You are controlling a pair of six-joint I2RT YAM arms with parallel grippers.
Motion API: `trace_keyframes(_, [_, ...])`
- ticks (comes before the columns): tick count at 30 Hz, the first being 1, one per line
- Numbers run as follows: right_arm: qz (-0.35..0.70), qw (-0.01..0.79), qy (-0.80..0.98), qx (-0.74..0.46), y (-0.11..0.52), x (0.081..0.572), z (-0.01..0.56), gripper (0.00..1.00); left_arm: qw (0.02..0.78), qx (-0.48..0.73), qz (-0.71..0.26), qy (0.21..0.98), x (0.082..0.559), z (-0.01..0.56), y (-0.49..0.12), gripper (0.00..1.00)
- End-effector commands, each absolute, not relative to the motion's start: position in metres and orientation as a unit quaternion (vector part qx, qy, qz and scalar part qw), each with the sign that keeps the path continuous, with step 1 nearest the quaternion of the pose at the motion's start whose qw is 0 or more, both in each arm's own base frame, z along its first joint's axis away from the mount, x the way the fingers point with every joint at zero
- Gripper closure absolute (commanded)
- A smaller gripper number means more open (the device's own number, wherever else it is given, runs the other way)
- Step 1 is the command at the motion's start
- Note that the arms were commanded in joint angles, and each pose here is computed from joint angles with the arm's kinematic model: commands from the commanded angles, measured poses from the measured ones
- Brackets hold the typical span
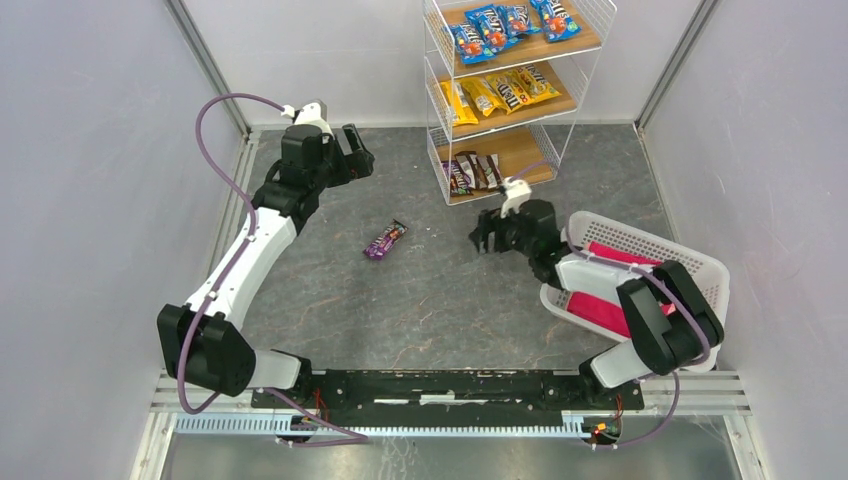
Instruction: Place and organize the candy bags onto the shelf
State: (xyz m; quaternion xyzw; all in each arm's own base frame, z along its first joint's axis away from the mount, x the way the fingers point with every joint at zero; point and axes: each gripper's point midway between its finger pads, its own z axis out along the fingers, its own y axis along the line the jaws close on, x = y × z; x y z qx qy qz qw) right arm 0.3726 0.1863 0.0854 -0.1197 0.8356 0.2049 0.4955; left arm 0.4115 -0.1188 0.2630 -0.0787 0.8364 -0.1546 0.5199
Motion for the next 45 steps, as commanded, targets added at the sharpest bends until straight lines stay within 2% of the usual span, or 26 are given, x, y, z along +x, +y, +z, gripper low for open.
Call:
trace_keyframes(1, [0.269,0.444,0.842,-0.146,0.248,0.315,0.09,0.16,0.564,-0.056,-0.155,0.809,0.409,0.302,-0.116,0.0])
trace_keyframes(8, [0.382,0.365,0.84,-0.128,0.356,0.267,0.1,0.13,0.569,-0.061,-0.149,0.806,0.408,0.305,-0.112,0.0])
trace_keyframes(15, [0.42,0.352,0.835,-0.051,0.422,0.277,0.093,0.13,0.576,-0.062,-0.151,0.801,0.405,0.312,-0.111,0.0])
trace_keyframes(27, [0.38,0.374,0.846,0.026,0.46,0.316,0.044,0.18,0.577,-0.062,-0.151,0.8,0.405,0.312,-0.111,0.0])
trace_keyframes(30, [0.385,0.378,0.841,0.046,0.462,0.322,0.04,0.28,0.576,-0.062,-0.151,0.801,0.405,0.312,-0.111,0.0])
trace_keyframes(35, [0.389,0.382,0.837,0.05,0.464,0.328,0.037,0.55,0.577,-0.062,-0.151,0.801,0.406,0.312,-0.111,0.0])
trace_keyframes(42, [0.429,0.375,0.822,-0.005,0.46,0.325,0.047,0.83,0.574,-0.061,-0.157,0.801,0.405,0.312,-0.113,0.0])
trace_keyframes(45, [0.469,0.347,0.807,-0.088,0.462,0.309,0.053,0.87,0.574,-0.063,-0.154,0.802,0.406,0.312,-0.111,0.0])
